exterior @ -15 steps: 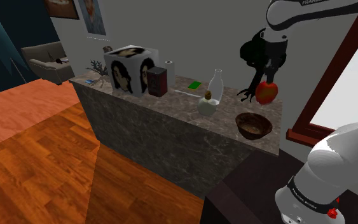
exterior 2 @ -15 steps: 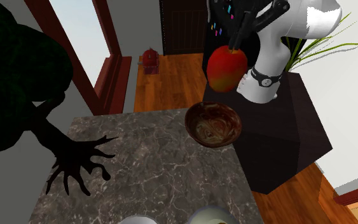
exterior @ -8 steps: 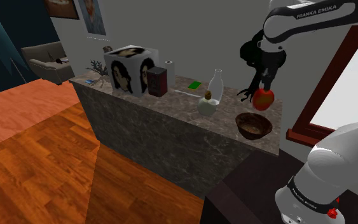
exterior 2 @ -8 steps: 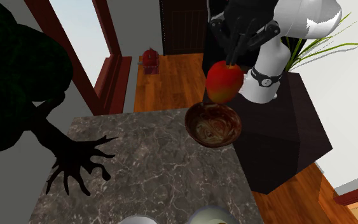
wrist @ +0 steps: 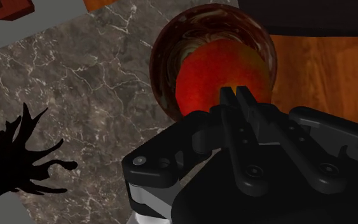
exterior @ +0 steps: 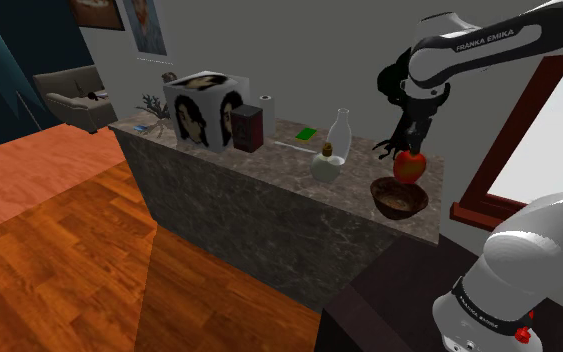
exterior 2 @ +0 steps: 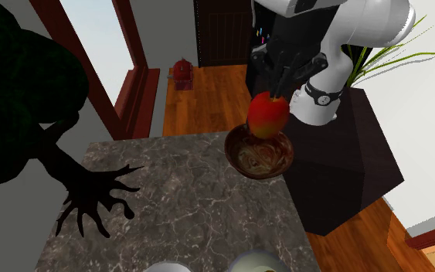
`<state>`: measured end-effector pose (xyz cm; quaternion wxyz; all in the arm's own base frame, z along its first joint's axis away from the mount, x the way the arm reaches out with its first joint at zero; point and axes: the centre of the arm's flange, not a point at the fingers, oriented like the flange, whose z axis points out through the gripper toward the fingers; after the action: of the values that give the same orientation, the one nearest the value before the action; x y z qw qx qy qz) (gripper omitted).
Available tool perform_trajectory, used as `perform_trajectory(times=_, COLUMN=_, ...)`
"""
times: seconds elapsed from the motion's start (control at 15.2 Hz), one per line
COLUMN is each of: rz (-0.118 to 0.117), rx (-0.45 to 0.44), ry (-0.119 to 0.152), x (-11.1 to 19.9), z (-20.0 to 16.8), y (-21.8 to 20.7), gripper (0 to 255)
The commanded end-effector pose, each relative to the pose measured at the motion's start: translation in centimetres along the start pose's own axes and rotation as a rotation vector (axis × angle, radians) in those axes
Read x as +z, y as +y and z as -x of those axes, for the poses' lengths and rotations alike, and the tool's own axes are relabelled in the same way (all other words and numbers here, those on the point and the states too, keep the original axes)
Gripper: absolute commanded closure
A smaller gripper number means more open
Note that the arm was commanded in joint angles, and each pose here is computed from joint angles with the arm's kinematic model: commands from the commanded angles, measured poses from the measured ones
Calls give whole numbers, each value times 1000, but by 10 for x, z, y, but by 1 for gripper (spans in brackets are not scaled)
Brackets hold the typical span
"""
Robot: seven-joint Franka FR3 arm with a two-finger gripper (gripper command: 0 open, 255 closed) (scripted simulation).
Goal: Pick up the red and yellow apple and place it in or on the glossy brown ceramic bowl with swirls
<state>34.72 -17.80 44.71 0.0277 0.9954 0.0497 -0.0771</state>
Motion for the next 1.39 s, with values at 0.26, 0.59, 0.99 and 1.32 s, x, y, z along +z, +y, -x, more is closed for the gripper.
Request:
perform_trajectory(times=0.26, rz=0, rx=0, ry=1, x=32, z=-4, y=-2, gripper=255)
perform_trajectory(times=0.59, rz=0, rx=0, ry=1, x=43, z=-6, y=-2, gripper=255)
perform_trajectory(times=0.99, rz=0, rx=0, ry=1, x=43, z=-6, y=-2, gripper=0)
perform_trajectory(times=1.32, rz=0, rx=0, ry=1, x=43, z=-6, y=-2, gripper=0)
